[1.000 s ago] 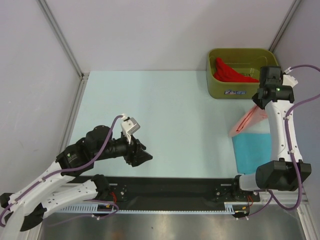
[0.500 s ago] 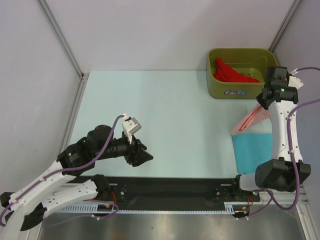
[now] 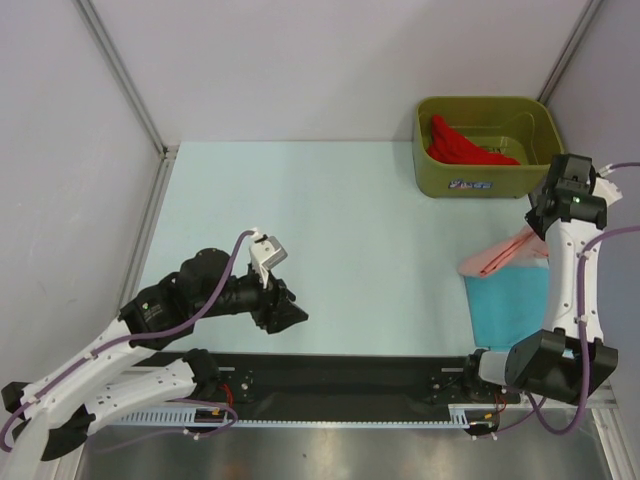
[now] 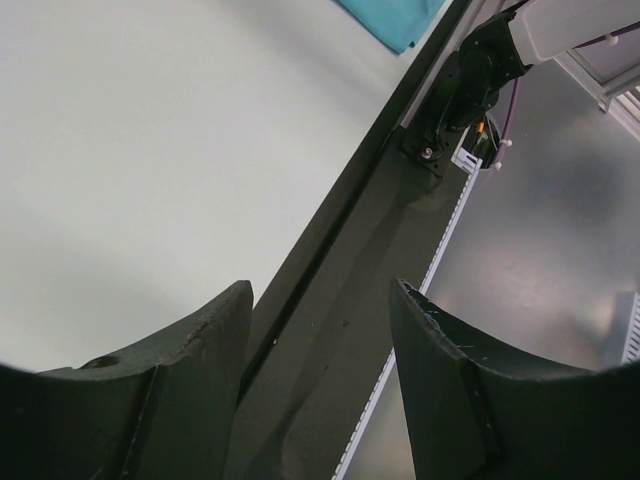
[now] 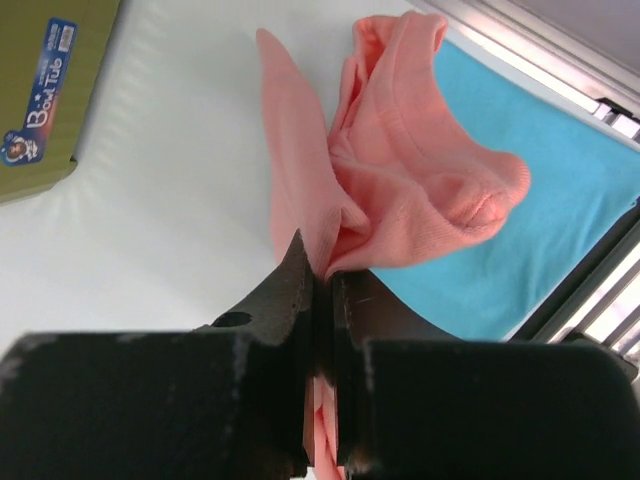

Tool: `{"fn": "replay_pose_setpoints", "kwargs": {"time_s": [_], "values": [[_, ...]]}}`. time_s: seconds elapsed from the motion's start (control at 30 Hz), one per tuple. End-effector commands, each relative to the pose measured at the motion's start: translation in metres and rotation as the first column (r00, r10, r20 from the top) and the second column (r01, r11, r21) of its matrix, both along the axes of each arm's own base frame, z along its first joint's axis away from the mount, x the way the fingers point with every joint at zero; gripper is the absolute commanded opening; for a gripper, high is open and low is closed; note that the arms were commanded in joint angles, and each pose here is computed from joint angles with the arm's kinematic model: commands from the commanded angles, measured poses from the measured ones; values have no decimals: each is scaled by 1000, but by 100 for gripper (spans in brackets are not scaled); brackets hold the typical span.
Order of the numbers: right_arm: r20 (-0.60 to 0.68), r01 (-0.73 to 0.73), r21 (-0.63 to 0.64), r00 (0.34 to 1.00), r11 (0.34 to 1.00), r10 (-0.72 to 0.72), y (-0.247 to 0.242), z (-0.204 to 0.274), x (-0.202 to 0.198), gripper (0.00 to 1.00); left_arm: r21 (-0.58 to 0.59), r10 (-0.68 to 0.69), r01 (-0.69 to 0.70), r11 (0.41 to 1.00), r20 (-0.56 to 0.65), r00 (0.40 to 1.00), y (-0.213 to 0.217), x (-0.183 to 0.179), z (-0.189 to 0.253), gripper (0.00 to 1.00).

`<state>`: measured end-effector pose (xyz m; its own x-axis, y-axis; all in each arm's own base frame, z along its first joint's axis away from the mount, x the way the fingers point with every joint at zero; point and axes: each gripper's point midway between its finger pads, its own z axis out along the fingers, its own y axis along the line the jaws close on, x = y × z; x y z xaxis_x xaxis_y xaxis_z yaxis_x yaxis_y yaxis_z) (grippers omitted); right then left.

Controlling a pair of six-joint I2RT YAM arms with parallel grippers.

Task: Fold and stack the t-shirts
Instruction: Neatly place the folded tshirt to the corner

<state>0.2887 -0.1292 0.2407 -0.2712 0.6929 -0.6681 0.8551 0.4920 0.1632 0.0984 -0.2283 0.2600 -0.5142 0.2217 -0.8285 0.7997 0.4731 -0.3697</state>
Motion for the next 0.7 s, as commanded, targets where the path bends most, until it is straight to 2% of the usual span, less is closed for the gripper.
{"fn": "replay_pose_setpoints", "kwargs": {"time_s": [0.0, 0.4, 0.67], "values": [[42, 16, -32, 999, 999, -15, -9, 11, -15, 0, -22, -23, 24, 999, 26, 999, -4, 1, 4, 62], [6, 81, -6, 997, 997, -81, -30, -24, -55, 0, -26, -30, 30, 999, 21, 999, -2, -1, 2, 62], [24, 61, -5, 998, 998, -61, -38, -29, -54, 0, -27, -32, 32, 999, 18, 999, -3, -1, 3, 62]]}}
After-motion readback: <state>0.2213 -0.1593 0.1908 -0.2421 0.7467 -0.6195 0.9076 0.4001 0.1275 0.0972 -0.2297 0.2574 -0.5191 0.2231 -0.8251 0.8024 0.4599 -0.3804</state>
